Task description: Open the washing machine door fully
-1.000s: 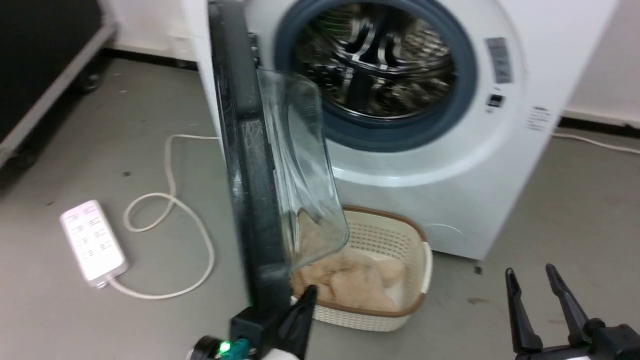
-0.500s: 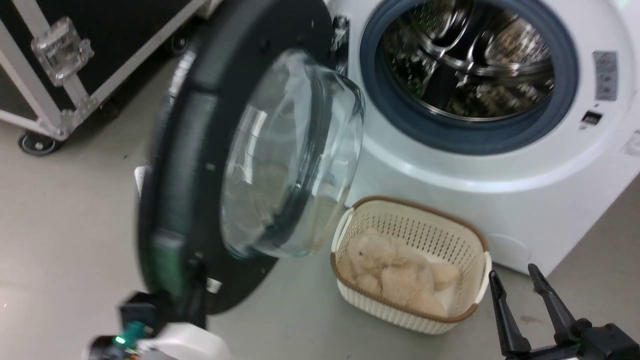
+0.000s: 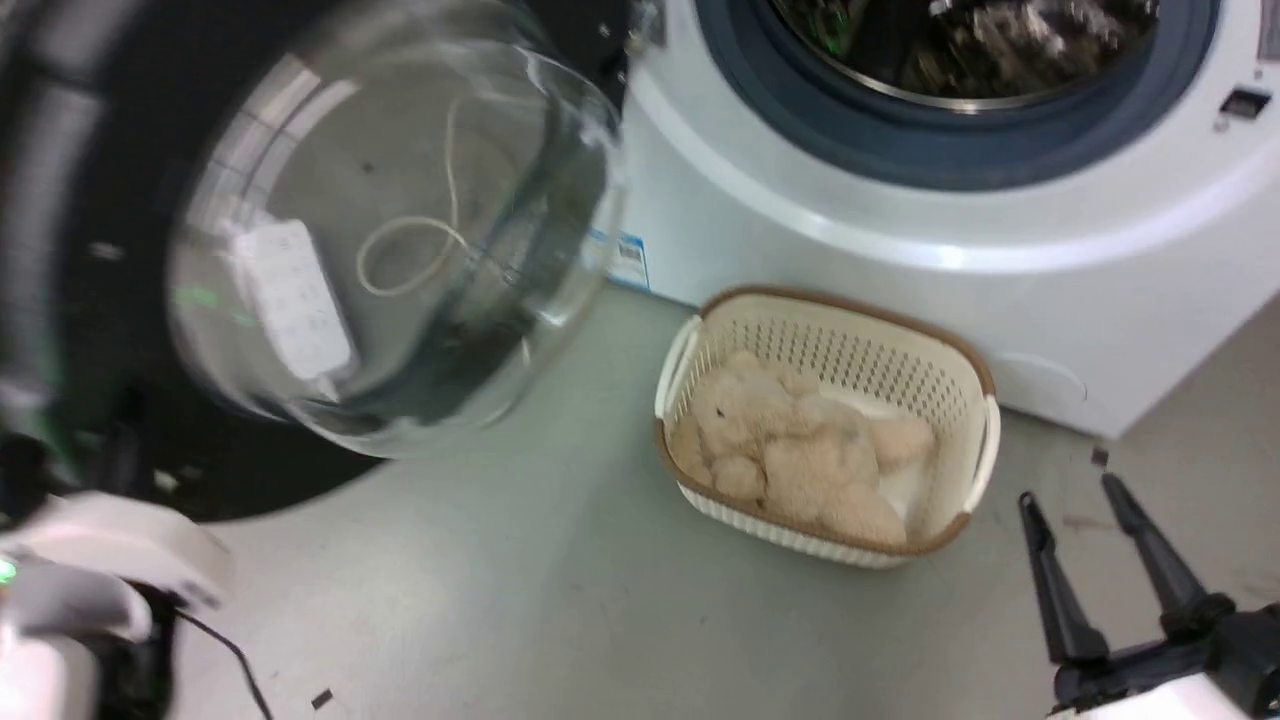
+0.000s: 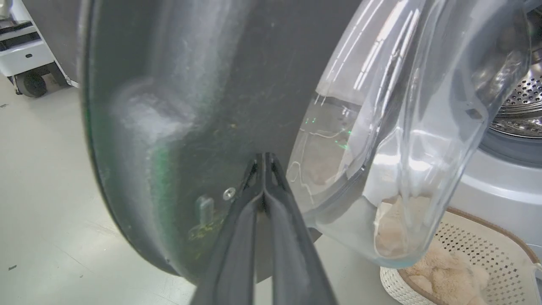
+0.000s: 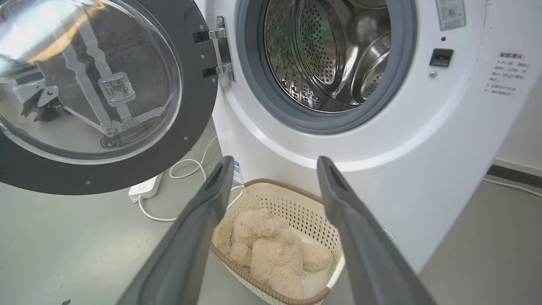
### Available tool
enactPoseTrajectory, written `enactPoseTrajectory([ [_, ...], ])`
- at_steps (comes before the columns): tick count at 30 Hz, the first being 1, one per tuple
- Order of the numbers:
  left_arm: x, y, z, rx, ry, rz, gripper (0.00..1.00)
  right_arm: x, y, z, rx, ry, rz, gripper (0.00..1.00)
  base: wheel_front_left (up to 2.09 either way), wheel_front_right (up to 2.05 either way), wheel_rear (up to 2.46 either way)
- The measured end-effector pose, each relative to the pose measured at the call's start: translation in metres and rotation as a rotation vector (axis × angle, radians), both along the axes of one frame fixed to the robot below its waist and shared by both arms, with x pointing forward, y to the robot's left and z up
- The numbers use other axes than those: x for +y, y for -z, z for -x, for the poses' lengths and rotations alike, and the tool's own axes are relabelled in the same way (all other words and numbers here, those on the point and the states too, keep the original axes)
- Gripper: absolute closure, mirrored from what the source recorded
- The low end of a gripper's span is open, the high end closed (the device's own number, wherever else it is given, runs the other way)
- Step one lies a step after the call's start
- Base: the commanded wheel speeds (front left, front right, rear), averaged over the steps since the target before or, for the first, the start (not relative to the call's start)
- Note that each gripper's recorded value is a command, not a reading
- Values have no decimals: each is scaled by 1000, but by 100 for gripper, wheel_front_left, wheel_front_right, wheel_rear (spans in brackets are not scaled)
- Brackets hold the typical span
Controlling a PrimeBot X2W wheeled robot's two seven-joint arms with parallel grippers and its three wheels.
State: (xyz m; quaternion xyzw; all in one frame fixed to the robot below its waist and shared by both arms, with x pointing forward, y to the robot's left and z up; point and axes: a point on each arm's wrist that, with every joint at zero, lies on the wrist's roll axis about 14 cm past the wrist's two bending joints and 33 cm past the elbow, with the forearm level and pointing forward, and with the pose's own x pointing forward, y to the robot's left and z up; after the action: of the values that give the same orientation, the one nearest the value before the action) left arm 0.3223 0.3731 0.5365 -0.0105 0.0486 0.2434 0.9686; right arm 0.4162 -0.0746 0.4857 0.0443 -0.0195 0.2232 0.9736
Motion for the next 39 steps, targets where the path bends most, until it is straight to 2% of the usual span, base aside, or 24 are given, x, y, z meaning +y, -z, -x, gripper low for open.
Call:
enactPoseTrajectory([
  [8, 55, -1, -32, 43, -88, -29, 100, -20, 21, -14, 42, 36, 19, 0, 0, 0, 0],
  [15, 72, 1, -37, 28, -100, -46, 100, -31, 21, -13, 43, 63, 24, 0, 0, 0, 0],
  [16, 69, -10, -37, -18, -79, -94, 100, -30, 13, -11, 21, 60, 34, 0, 0, 0, 0],
  [21, 37, -33, -44, -127, 15, -152, 100, -37, -8, -8, -35, 98, 32, 0, 0, 0, 0],
  [25, -4, -46, -45, -210, 115, -143, 100, -46, -29, -2, -90, 144, 27, 0, 0, 0, 0],
  [30, -63, -61, -45, -323, 247, -91, 100, -56, -53, 13, -153, 189, 30, 0, 0, 0, 0],
  [38, -147, -45, -39, -349, 400, 12, 100, -89, -69, 49, -192, 302, 35, 0, 0, 0, 0],
  [39, -152, -40, -38, -338, 408, 18, 56, -92, -71, 52, -196, 312, 34, 0, 0, 0, 0],
])
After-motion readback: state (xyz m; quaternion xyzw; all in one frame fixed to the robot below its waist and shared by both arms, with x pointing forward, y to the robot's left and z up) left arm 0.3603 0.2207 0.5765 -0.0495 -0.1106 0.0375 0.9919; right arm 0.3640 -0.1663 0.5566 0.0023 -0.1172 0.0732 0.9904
